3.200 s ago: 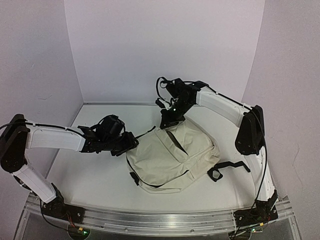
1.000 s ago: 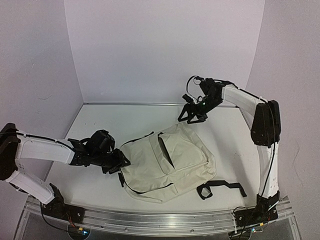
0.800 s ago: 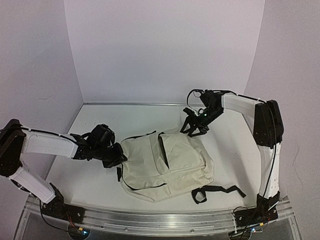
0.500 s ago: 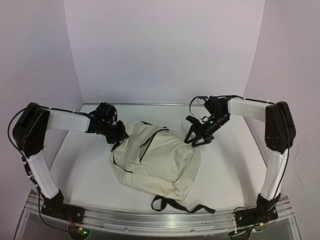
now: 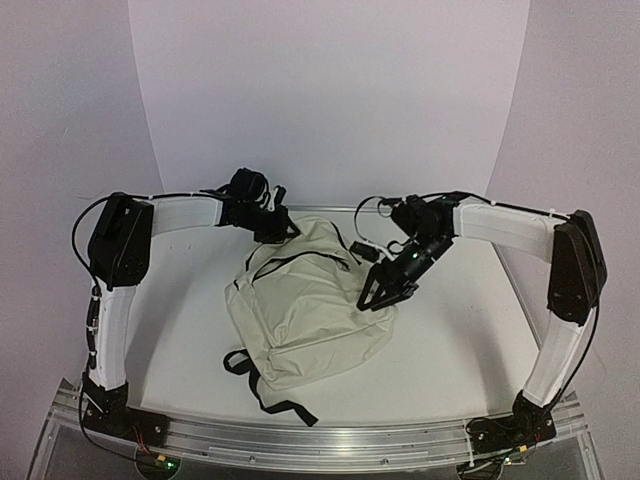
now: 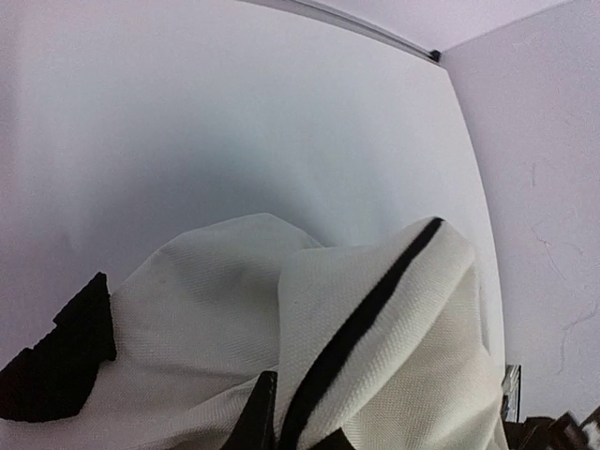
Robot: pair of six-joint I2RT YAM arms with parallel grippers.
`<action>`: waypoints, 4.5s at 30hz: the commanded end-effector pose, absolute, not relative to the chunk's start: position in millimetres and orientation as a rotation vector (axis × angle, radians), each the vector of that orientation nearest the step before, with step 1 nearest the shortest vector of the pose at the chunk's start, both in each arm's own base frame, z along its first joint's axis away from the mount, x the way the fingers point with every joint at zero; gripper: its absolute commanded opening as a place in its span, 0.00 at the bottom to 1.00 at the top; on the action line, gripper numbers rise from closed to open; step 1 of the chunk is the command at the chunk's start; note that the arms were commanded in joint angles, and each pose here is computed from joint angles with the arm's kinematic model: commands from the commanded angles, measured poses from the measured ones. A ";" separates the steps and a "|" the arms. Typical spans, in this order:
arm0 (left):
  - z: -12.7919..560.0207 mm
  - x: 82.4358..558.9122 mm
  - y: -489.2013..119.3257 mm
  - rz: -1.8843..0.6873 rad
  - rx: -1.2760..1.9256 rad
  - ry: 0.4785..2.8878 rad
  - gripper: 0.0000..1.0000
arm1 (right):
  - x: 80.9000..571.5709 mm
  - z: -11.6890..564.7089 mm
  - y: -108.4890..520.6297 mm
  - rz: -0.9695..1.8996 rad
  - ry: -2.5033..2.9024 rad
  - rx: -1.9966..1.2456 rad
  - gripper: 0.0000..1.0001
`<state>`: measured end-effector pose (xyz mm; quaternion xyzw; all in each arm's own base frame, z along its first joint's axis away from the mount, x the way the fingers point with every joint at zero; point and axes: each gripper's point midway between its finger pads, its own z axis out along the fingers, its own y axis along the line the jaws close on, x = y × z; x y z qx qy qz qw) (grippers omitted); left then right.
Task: Pack the student bag
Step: Adjust the student bag at the center of the board, then zip the student bag at the center of the board.
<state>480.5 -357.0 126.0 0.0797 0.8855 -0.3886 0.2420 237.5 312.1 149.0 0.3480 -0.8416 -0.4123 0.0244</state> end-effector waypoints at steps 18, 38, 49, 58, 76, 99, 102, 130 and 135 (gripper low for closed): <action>253.1 406.3 -456.2 -1.380 0.880 1.994 0.06 | 369.5 165.7 280.3 -1.332 -2.956 0.947 0.85; 320.2 381.1 -473.0 -1.512 0.992 1.821 0.06 | 330.1 212.9 317.6 -1.510 -2.824 1.131 0.55; 321.7 467.9 -426.0 -1.413 0.623 1.938 0.24 | 324.1 276.6 316.7 -1.599 -2.937 1.098 0.00; 346.1 468.8 -361.6 -1.029 0.415 2.011 0.65 | 343.9 319.8 308.8 -1.804 -3.056 0.904 0.00; 294.5 211.0 -431.0 -0.491 1.384 1.778 0.66 | 342.4 306.2 317.3 -1.888 -2.974 0.748 0.00; 267.9 190.4 -474.4 0.001 1.683 1.256 0.36 | 322.6 317.9 319.8 -1.921 -2.955 0.799 0.00; 263.3 192.5 -477.7 0.017 1.694 1.253 0.35 | 321.4 319.9 320.1 -1.928 -2.952 0.804 0.00; 251.4 216.6 -488.6 0.184 1.671 1.236 0.18 | 316.3 321.0 327.3 -1.942 -2.921 0.830 0.00; 264.1 216.7 -484.6 0.150 1.604 1.259 0.05 | 317.3 321.6 326.6 -1.938 -2.936 0.849 0.00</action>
